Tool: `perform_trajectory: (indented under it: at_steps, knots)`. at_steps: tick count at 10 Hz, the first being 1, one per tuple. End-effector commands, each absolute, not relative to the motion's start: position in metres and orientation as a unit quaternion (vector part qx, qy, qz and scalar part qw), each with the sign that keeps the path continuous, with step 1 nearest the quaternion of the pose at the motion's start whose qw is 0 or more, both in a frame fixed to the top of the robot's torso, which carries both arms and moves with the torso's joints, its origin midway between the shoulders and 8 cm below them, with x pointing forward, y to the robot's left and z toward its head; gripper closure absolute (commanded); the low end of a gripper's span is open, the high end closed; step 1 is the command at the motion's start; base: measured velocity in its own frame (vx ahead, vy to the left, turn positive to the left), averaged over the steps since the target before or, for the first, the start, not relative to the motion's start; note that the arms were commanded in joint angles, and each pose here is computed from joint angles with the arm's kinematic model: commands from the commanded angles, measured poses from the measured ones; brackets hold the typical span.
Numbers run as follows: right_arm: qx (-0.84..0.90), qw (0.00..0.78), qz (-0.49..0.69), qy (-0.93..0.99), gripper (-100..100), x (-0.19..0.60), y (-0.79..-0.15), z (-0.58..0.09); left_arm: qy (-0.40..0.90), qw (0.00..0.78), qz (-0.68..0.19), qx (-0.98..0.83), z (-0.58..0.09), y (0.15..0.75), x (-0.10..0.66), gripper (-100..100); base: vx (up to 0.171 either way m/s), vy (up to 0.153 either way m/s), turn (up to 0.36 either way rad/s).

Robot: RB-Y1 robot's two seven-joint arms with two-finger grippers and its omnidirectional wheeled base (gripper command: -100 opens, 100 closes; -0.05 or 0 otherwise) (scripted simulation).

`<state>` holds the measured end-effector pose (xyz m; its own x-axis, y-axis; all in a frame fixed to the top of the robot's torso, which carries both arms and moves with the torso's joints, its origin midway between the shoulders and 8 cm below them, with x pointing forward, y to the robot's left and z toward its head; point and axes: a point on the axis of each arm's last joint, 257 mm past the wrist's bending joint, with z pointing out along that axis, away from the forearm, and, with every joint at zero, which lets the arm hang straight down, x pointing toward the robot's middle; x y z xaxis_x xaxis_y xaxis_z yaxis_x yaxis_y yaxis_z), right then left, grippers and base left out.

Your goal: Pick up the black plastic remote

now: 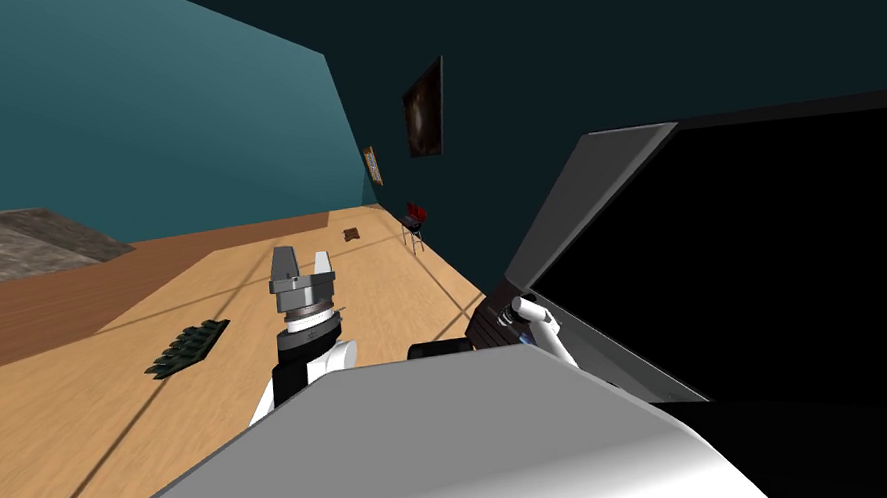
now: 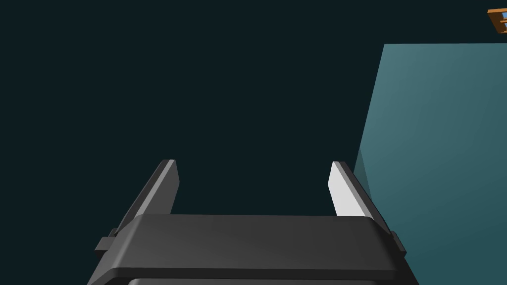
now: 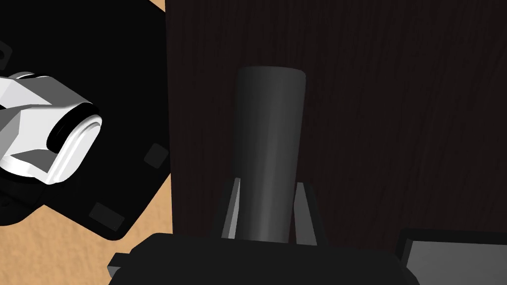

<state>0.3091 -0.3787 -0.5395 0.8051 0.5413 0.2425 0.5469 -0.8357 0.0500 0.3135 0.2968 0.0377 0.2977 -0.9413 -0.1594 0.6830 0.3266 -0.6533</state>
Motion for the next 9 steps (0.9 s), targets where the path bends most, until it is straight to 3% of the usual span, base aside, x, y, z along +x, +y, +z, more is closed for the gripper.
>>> perform_trajectory:
  at_steps: [1, 3, 4, 5, 8, 9]
  knots:
    - [-0.95, 0.011, -0.124, -0.286, 100, 0.309, -0.379, -0.54, 0.269, 0.769, -0.528, -0.24, 0.038, 0.297, 0.314, 0, -0.007, 0.008, -0.002]
    - [-0.95, 0.013, -0.124, -0.286, 100, 0.309, -0.377, -0.54, 0.269, 0.769, -0.528, -0.24, 0.038, 0.297, 0.313, 0, -0.003, 0.003, 0.0]
    - [-0.95, 0.013, -0.124, -0.286, 0, 0.309, -0.377, -0.54, 0.269, 0.769, -0.528, -0.24, 0.038, 0.297, 0.313, 0, 0.0, 0.0, 0.0]
    - [-0.95, 0.012, -0.123, -0.286, 100, 0.31, -0.381, -0.533, 0.269, 0.769, -0.528, -0.24, 0.038, 0.297, 0.313, 0, 0.024, -0.024, 0.033]
    - [-0.95, 0.011, -0.124, -0.285, 100, 0.311, -0.385, -0.526, 0.269, 0.769, -0.528, -0.24, 0.038, 0.297, 0.313, 0, -0.005, -0.003, 0.015]
    - [-0.95, 0.011, -0.124, -0.285, 0, 0.311, -0.385, -0.525, 0.269, 0.769, -0.528, -0.24, 0.038, 0.297, 0.313, 0, 0.0, 0.0, 0.0]
